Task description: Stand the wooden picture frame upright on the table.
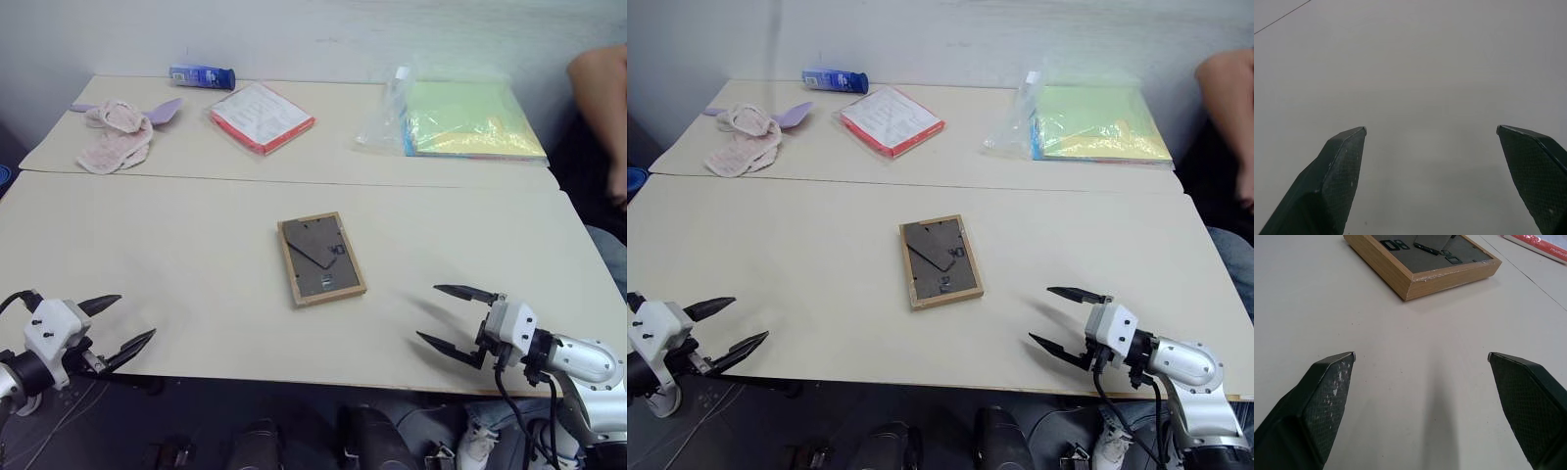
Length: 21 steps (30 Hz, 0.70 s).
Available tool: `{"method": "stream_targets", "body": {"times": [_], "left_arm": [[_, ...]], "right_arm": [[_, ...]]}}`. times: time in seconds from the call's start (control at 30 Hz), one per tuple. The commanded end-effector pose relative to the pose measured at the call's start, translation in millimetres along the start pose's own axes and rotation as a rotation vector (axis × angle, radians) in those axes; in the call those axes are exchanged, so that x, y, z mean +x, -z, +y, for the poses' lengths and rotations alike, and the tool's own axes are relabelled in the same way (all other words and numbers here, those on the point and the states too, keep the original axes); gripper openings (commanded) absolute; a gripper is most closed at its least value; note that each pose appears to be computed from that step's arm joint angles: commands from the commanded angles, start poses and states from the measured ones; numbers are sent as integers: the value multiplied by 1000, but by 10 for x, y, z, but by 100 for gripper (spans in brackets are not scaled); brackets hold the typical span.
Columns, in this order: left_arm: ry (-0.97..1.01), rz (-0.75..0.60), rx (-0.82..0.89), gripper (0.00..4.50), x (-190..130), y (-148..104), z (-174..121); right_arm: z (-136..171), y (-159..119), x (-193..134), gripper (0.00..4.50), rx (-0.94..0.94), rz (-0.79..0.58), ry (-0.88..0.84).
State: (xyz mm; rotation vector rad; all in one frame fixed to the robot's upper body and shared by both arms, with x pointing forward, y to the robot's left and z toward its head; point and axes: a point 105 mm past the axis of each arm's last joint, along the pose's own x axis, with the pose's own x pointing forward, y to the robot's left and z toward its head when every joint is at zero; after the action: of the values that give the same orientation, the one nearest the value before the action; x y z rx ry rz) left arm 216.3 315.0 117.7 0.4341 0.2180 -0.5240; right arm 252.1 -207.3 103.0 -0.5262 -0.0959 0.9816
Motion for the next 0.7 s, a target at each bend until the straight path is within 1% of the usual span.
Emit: {"method": "stream_targets", "body": {"times": [0.03, 0.13, 0.17, 0.23, 0.27, 0.43, 0.53, 0.6, 0.63, 0.7], "left_arm": [[4, -18, 26, 450, 5, -68, -15], [53, -58, -35, 450, 93, -185, -85], [79, -67, -52, 450, 142, -229, -122], [121, -99, -65, 411, 324, -382, -206], [148, -110, -68, 390, 443, -458, -264], [200, -113, -60, 237, 992, -679, -431], [228, -133, -79, 141, 1318, -791, -543], [246, -120, -90, 78, 1500, -814, -623], [264, -112, -92, 47, 1615, -824, -690], [270, -84, -104, 47, 1771, -820, -748]], "right_arm": [[-26, -50, -6, 448, -22, -21, 17], [-45, -97, 54, 448, -2, -43, 17], [-58, -132, 94, 431, 10, -58, 17], [-89, -216, 234, 390, 27, -79, 6], [-113, -255, 319, 357, 28, -87, 3], [-289, -273, 680, 185, -23, -48, 35], [-386, -198, 877, 79, -46, -5, 54], [-418, -105, 987, 5, -37, 40, 55], [-424, -89, 1053, 0, -32, 43, 50], [-420, -92, 1144, 0, -31, 42, 37]]}}
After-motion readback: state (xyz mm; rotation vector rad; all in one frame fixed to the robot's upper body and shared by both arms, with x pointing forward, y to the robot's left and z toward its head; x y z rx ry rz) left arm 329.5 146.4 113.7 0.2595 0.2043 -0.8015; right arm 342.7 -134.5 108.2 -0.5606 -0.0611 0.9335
